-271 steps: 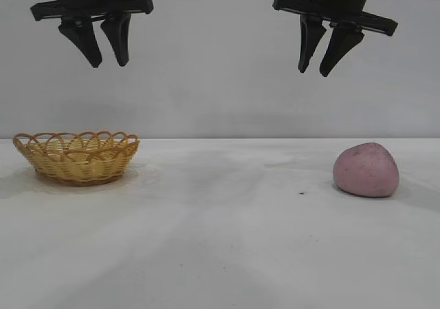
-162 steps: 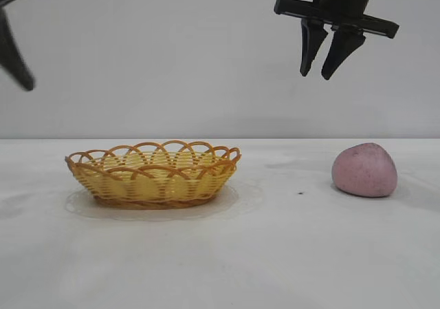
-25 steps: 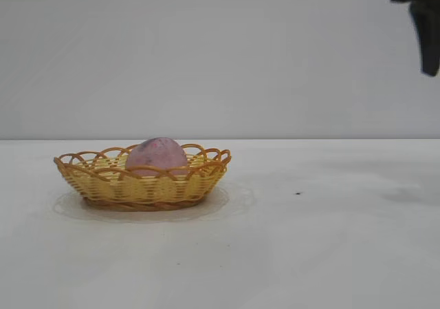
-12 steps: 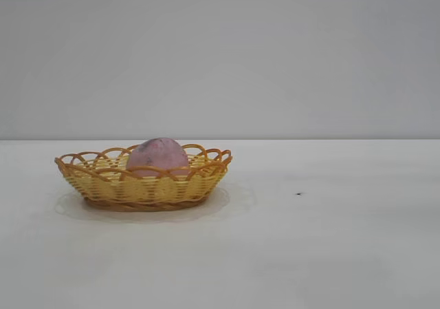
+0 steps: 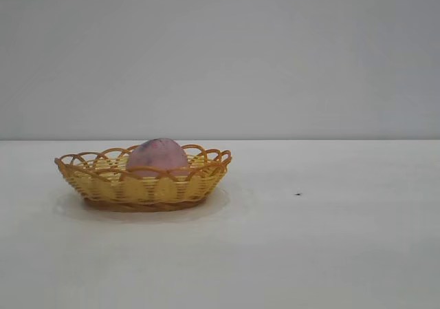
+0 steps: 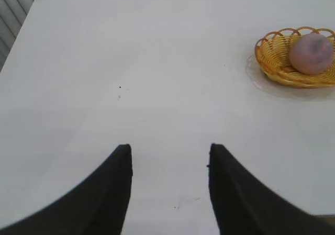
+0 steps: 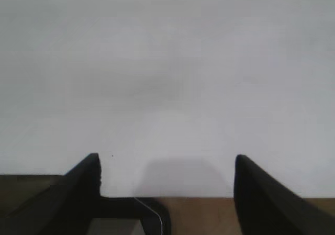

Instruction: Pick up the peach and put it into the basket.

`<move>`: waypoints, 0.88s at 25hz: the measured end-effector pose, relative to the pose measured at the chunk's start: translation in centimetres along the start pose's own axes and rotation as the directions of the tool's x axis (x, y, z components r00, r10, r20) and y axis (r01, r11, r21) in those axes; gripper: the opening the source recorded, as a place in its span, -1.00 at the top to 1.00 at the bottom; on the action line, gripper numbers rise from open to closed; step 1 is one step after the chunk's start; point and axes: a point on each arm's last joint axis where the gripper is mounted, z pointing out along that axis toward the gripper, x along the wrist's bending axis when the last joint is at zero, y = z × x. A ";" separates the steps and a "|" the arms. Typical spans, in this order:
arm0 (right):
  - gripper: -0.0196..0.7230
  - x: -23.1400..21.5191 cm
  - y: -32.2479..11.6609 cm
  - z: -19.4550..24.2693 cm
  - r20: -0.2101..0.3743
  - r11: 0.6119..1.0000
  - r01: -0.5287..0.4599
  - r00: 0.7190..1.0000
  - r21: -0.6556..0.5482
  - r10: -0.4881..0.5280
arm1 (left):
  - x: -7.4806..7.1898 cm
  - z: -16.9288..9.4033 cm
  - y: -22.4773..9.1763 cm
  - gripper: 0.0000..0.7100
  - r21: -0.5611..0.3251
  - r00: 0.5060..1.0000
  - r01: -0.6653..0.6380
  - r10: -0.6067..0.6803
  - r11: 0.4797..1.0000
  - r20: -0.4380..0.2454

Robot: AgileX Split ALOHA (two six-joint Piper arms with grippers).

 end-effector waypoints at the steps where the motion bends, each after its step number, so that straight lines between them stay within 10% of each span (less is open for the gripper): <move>1: -0.30 0.0 -0.3 -0.4 -0.004 0.999 -0.001 1.000 -0.035 0.001 | 0.0 0.0 0.0 0.06 0.000 1.000 0.000 0.000 1.000 0.000; 22: -0.30 -0.2 -1.4 -1.7 -0.010 0.991 -0.007 1.000 -0.130 0.006 | 0.0 0.0 0.0 0.06 0.000 1.000 0.000 0.000 1.000 0.000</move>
